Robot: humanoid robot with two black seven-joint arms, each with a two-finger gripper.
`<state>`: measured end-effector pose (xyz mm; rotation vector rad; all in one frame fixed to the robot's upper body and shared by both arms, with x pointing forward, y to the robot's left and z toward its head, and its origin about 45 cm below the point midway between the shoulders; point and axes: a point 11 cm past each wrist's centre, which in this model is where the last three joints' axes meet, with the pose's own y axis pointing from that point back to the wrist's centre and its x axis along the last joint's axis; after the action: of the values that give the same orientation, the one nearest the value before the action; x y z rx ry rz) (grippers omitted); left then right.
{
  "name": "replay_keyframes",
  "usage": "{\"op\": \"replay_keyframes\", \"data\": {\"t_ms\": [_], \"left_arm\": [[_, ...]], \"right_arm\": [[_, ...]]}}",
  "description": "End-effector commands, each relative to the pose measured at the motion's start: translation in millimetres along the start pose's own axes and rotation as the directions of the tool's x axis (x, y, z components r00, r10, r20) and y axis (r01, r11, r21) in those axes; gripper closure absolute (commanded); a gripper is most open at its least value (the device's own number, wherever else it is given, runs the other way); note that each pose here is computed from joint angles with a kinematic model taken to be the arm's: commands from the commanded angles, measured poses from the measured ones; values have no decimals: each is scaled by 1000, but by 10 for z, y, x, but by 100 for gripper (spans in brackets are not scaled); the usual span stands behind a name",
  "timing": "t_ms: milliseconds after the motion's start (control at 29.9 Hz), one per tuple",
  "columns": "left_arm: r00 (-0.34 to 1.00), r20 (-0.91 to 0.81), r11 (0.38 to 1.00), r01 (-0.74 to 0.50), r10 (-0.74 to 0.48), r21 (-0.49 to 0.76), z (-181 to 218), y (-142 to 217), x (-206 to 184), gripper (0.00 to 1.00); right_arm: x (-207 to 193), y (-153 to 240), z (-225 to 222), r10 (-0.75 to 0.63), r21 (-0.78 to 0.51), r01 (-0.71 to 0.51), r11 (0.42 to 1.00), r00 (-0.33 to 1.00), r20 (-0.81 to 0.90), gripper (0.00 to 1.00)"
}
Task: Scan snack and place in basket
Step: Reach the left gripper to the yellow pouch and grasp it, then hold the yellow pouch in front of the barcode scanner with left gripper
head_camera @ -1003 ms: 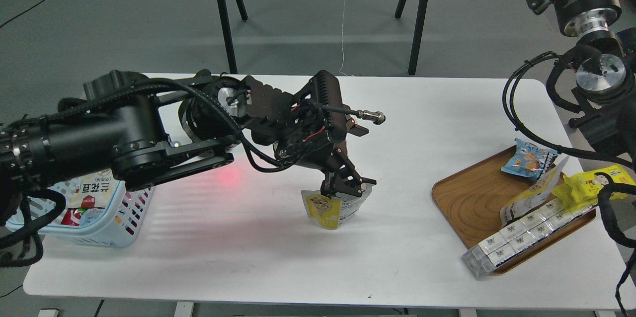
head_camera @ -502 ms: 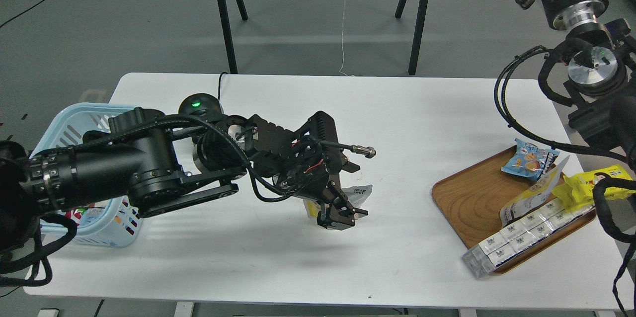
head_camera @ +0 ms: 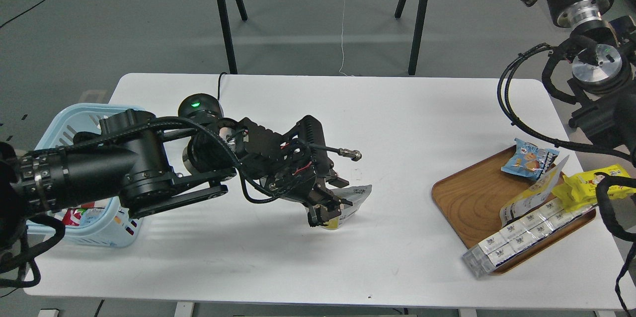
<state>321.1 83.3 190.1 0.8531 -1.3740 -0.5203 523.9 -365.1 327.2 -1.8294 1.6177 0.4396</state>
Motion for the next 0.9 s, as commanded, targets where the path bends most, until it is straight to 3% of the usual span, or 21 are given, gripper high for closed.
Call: {"op": "replay_keyframes", "data": {"t_ms": [0, 268, 468, 870], "left_arm": [[1000, -1, 1000, 2, -2, 9, -33, 45, -23, 65], [1000, -2, 1000, 18, -18, 10, -39, 98, -107, 71], [1000, -6, 1000, 25, -25, 7, -46, 113, -129, 98], [1000, 13, 1000, -6, 6, -1, -1, 249, -92, 99]], "right_arm": [[0, -1, -2, 0, 0, 0, 1000, 1000, 0, 1], [23, 6, -26, 3, 0, -3, 1000, 1000, -14, 1], [16, 4, -18, 0, -6, 0, 1000, 1000, -22, 1], [0, -16, -61, -2, 0, 2, 1000, 1000, -28, 1]]}}
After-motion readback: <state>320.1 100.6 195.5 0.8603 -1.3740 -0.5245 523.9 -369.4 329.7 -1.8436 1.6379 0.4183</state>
